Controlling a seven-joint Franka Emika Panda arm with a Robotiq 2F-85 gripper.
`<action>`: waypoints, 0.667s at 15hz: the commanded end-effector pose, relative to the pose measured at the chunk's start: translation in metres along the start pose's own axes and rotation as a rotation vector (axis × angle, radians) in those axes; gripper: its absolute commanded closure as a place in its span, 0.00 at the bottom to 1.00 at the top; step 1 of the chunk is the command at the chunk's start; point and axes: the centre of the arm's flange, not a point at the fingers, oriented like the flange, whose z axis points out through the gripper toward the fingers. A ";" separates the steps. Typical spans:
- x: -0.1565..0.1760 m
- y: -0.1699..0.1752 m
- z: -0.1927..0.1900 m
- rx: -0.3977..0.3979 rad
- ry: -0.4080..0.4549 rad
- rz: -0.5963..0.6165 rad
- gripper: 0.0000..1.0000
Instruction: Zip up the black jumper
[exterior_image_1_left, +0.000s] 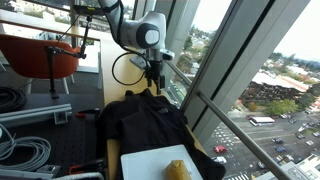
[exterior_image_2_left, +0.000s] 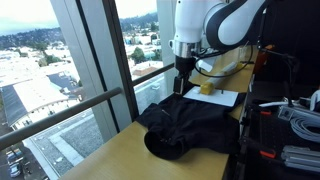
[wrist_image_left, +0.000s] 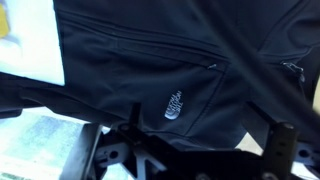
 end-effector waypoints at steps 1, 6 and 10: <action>-0.028 0.035 -0.033 0.065 -0.069 0.122 0.00; -0.060 0.068 -0.044 0.118 -0.141 0.244 0.00; -0.087 0.082 -0.045 0.127 -0.175 0.274 0.00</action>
